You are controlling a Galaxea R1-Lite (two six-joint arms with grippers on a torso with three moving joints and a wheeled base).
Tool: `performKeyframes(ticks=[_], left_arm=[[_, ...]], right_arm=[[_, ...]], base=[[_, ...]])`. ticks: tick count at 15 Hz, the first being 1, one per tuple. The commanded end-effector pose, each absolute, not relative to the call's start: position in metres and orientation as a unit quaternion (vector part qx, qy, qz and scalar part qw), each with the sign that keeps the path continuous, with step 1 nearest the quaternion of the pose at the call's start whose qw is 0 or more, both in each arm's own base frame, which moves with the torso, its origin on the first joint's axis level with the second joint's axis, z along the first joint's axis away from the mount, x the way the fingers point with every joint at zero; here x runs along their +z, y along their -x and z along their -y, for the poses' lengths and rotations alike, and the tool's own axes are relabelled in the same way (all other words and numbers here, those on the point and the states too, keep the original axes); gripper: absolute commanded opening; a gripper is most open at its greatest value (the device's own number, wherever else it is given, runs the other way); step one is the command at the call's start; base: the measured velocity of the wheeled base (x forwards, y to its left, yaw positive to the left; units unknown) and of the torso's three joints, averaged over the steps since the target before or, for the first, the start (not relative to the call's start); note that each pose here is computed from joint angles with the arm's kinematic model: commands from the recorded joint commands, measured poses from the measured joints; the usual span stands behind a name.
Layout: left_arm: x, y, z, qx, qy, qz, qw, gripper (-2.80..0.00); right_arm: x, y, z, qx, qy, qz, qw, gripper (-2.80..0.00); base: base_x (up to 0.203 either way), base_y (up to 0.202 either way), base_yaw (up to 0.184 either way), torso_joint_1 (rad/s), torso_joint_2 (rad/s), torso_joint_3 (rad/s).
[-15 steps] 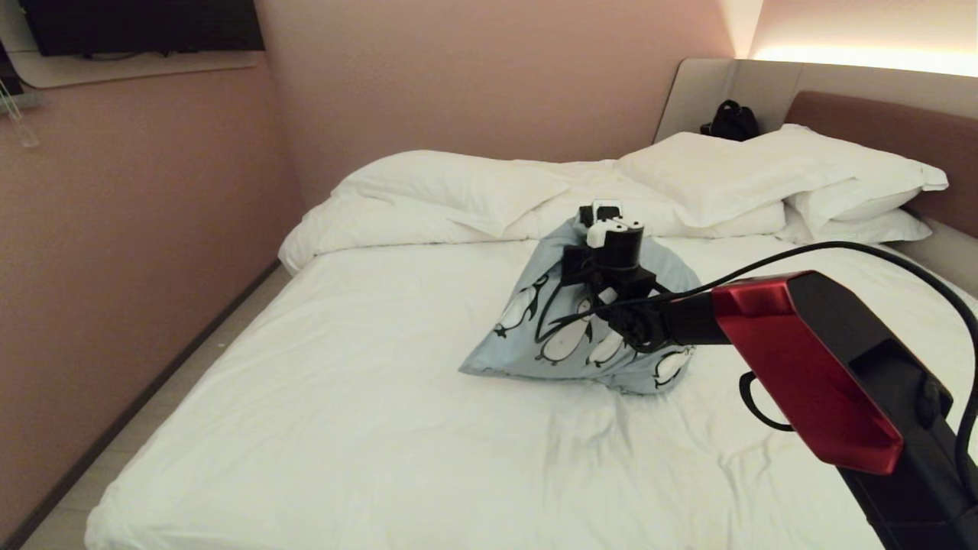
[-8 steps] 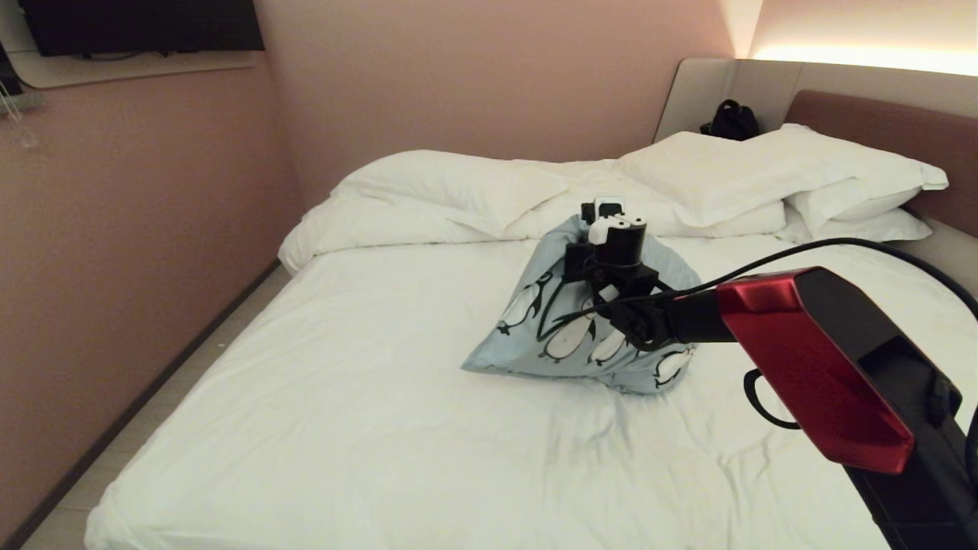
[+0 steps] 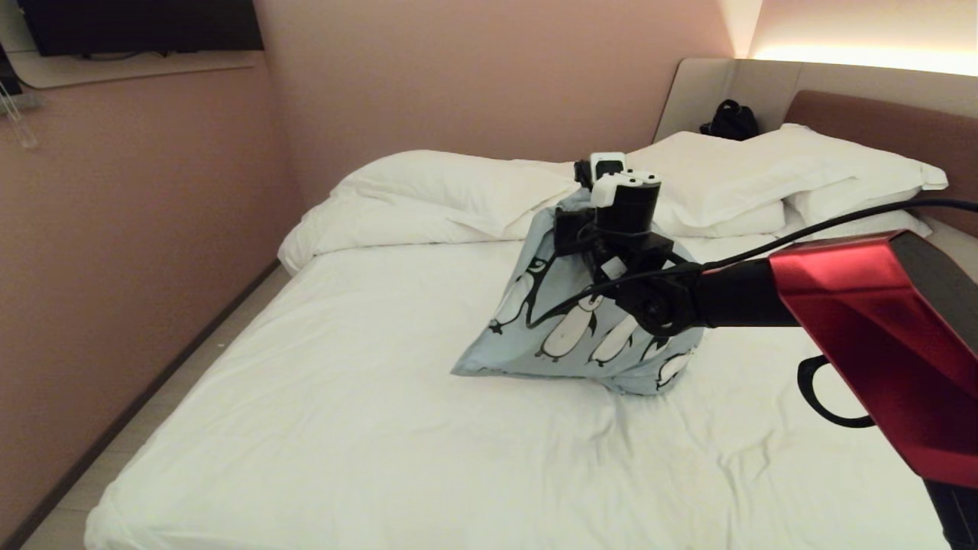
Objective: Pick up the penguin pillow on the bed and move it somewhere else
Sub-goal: Place the pillow at the end of the bed
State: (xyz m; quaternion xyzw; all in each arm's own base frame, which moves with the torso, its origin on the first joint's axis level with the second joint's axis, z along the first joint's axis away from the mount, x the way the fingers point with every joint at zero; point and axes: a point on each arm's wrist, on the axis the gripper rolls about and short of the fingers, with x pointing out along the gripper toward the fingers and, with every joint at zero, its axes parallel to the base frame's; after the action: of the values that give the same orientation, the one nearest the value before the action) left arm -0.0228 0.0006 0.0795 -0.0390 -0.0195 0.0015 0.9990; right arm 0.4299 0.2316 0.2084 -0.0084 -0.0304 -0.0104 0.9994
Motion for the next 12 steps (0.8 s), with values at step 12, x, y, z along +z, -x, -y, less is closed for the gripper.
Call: performKeyframes(ticks=[12], left_arm=[[0.080,0.023,-0.001,0.002,0.039,0.020,0.999,-2.80]], right_arm=[[0.278,-0.372,-0.248,0.026,-0.006,0.088,0.996,0.00]], base=[[0.000,0.000,0.000,0.000,0.00,0.000]])
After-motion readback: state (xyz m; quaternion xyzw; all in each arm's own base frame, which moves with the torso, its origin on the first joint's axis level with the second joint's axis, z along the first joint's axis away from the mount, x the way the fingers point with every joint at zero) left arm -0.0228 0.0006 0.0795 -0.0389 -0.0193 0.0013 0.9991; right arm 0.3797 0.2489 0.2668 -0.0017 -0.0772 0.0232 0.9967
